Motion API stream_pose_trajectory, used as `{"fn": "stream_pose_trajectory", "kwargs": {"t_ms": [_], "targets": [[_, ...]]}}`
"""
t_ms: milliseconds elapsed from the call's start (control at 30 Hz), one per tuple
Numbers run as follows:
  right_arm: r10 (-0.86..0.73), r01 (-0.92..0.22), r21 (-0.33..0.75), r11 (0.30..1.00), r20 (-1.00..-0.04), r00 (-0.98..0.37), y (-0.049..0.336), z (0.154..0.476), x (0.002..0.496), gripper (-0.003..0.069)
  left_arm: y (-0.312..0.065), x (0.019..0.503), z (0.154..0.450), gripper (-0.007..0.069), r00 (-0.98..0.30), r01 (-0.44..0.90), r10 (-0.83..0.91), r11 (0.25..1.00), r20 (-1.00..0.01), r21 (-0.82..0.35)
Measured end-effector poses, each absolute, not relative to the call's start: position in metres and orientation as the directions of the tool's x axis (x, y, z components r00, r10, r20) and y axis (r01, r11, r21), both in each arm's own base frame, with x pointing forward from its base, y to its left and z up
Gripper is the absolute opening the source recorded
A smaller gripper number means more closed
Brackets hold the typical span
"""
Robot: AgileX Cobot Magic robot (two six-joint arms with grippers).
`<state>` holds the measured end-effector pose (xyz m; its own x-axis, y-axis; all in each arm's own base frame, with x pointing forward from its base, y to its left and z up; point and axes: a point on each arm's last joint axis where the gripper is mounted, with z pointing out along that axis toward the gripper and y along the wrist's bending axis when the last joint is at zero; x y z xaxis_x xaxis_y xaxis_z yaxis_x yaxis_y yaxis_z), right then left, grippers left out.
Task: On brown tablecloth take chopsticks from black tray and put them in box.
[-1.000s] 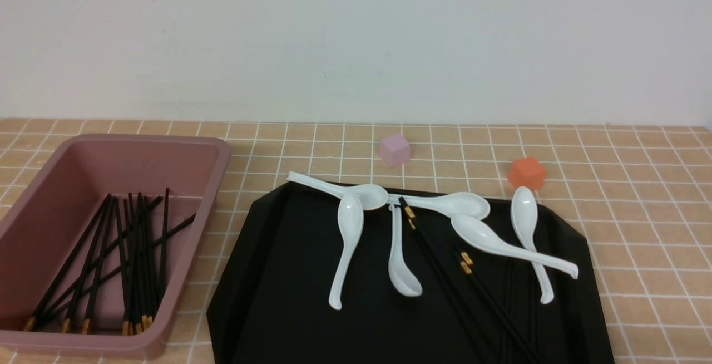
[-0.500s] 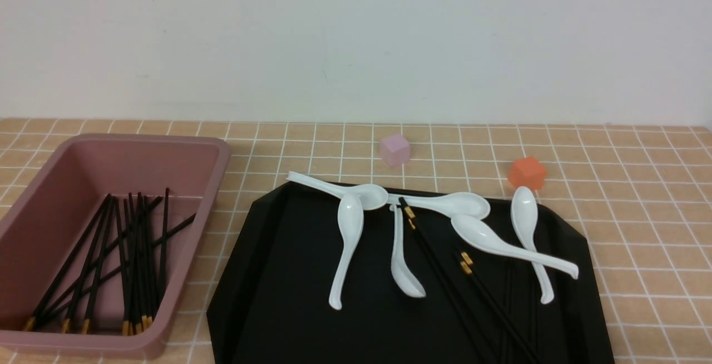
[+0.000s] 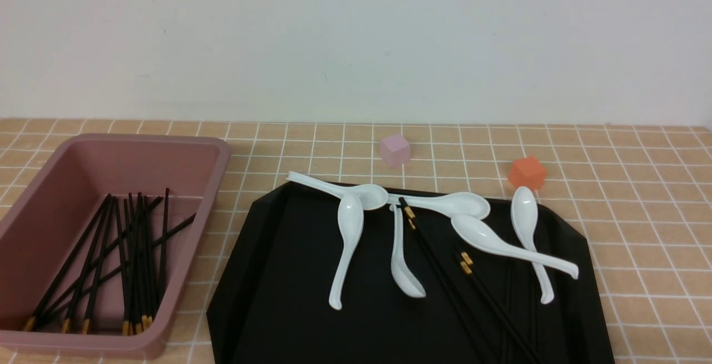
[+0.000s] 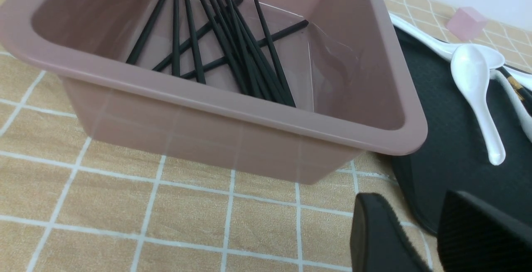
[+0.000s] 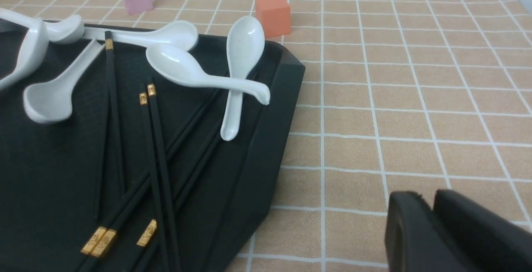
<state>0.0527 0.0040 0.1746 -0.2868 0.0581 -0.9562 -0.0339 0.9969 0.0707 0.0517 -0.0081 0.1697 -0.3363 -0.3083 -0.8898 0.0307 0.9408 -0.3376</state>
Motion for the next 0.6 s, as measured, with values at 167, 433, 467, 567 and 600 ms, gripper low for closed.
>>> {"fn": "stream_pose_trajectory", "kwargs": {"t_ms": [167,433,467,567,600], "targets": [[0.058,-0.034,0.071,0.997,-0.956,-0.287,0.0040,0.1746,0.0527,0.0114,-0.0081,0.0517,0.1697,0.0238,-0.336,0.031,-0.308,0.941,-0.890,-0.338],[0.058,-0.034,0.071,0.997,-0.956,-0.287,0.0040,0.1746,0.0527,0.0125,-0.0081,0.0517,0.1697,0.0238,-0.336,0.031,-0.308,0.941,-0.890,-0.338],[0.058,-0.034,0.071,0.997,-0.956,-0.287,0.0040,0.1746,0.0527,0.0126,-0.0081,0.0517,0.1697,0.0238,-0.336,0.031,-0.308,0.941,-0.890,-0.338],[0.058,-0.034,0.071,0.997,-0.956,-0.288,0.0041,0.1745,0.0527,0.0129,-0.0081,0.0517,0.1697,0.0238,-0.336,0.031,-0.308,0.941,-0.890,-0.338],[0.058,-0.034,0.071,0.997,-0.956,-0.288,0.0041,0.1745,0.0527,0.0130,-0.0081,0.0517,0.1697,0.0238,-0.336,0.031,-0.308,0.941,-0.890,-0.338]]}}
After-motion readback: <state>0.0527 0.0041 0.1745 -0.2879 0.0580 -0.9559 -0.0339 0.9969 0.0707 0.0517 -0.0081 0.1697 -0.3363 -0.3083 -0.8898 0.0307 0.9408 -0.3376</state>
